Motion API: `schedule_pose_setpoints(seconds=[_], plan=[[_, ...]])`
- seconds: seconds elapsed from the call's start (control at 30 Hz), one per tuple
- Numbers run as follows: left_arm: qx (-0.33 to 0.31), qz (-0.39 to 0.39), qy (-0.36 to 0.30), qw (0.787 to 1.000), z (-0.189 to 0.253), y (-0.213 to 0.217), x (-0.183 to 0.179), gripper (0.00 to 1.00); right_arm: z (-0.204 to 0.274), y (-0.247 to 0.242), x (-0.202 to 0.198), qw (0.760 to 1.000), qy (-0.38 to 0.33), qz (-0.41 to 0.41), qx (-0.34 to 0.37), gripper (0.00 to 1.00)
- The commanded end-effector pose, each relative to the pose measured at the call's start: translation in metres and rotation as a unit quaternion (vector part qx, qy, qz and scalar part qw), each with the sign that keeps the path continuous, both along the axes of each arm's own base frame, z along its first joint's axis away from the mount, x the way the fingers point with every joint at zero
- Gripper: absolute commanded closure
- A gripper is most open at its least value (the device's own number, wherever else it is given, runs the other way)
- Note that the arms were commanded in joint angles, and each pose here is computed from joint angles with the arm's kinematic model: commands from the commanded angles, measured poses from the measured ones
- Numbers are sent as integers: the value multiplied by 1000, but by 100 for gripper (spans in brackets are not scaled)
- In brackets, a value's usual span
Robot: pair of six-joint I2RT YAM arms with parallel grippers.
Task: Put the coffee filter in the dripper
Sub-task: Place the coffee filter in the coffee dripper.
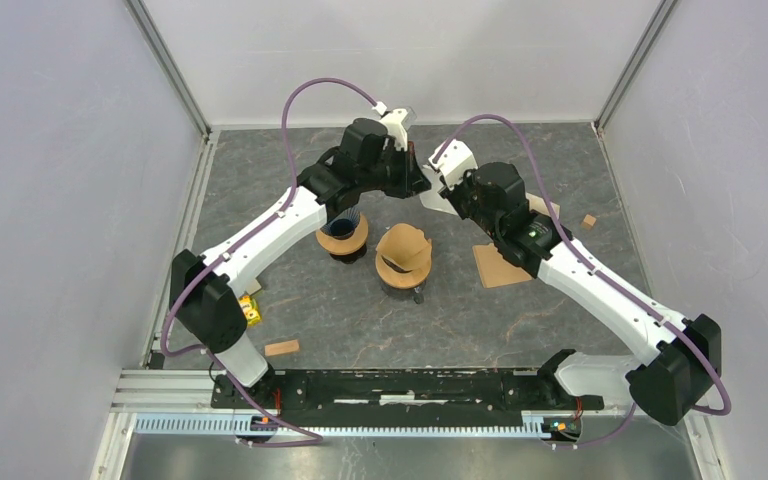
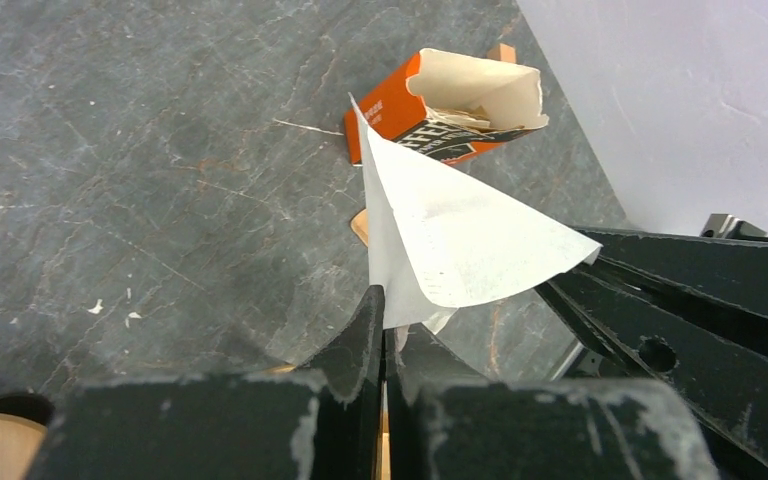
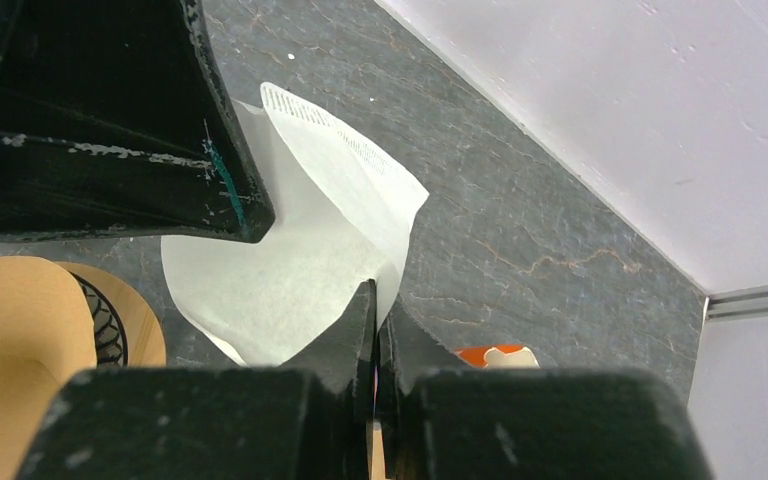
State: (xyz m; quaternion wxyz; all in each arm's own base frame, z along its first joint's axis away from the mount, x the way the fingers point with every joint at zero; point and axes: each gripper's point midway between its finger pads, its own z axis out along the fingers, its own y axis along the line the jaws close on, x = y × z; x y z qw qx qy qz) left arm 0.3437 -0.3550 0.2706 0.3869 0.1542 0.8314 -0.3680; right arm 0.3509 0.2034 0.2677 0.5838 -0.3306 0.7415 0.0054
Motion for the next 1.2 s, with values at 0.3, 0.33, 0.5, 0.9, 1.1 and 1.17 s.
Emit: schedule_pose_setpoints(seconds=[0.3, 0.33, 0.5, 0.9, 1.1, 1.17], plan=[[23, 11, -68, 997, 27, 8, 6, 92, 21, -3, 2, 999, -34, -9, 5, 91], [22, 9, -69, 997, 28, 8, 6, 92, 21, -3, 2, 999, -33, -8, 5, 91], [16, 5, -68, 998, 30, 7, 4, 98, 19, 0, 2, 1000, -27, -4, 6, 89], [-26, -3, -57, 998, 44, 3, -3, 98, 13, -2, 0, 999, -13, 1, 30, 64], [-62, 4, -22, 998, 44, 6, -2, 98, 6, -8, 0, 999, 0, 3, 50, 63], [-75, 4, -11, 997, 46, 6, -2, 98, 3, -8, 0, 999, 4, 5, 54, 63]])
